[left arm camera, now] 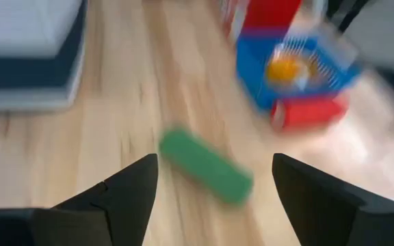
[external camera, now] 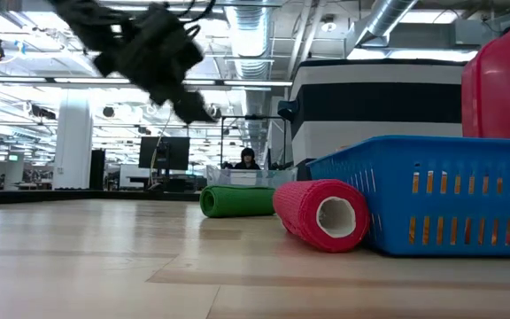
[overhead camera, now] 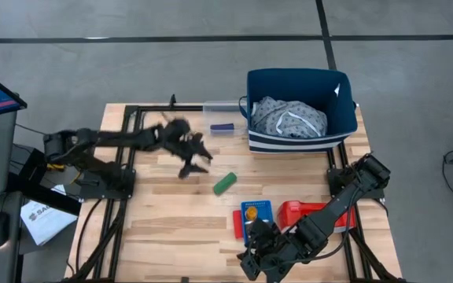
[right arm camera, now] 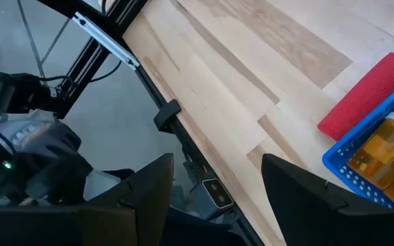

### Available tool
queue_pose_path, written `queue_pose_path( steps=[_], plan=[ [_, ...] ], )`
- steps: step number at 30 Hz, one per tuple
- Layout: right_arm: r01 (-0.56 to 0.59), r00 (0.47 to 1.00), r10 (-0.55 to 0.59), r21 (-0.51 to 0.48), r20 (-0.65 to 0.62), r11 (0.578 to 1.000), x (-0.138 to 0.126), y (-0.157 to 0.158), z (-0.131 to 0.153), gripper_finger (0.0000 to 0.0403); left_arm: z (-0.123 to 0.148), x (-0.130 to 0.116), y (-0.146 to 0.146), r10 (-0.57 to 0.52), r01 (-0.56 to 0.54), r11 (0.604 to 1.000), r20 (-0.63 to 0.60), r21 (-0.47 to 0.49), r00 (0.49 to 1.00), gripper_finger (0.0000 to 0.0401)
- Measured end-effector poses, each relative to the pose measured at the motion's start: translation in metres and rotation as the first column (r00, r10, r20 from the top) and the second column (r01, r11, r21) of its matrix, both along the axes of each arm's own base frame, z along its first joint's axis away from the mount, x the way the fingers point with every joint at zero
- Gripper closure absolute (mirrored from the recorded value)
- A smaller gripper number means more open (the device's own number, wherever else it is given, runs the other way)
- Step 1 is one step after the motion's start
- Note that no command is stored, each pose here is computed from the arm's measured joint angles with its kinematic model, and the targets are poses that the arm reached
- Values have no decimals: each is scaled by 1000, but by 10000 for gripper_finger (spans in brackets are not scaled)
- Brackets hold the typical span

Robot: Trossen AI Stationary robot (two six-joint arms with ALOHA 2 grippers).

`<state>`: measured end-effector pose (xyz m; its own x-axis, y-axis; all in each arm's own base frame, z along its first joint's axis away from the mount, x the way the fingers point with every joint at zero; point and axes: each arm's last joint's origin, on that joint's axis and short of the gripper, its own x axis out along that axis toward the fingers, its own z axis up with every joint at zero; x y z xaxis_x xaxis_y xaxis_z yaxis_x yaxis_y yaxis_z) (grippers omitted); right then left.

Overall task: Pick & Place Medicine items
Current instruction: Put the green bandage into the transparent bin

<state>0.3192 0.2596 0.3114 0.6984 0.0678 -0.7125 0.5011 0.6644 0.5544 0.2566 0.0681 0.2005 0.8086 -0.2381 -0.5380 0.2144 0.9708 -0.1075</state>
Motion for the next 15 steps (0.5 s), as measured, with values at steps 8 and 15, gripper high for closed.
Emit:
queue_pose_path(
  steps=[8,15],
  plan=[
    [-21,1000,21,19,8,1000,3,-1,1,184,-39,-4,-73,81,-83,990,26,112,996,81],
    [-41,999,41,10,29,999,6,-2,3,184,-63,11,-91,193,-197,969,38,146,980,49]
  ],
)
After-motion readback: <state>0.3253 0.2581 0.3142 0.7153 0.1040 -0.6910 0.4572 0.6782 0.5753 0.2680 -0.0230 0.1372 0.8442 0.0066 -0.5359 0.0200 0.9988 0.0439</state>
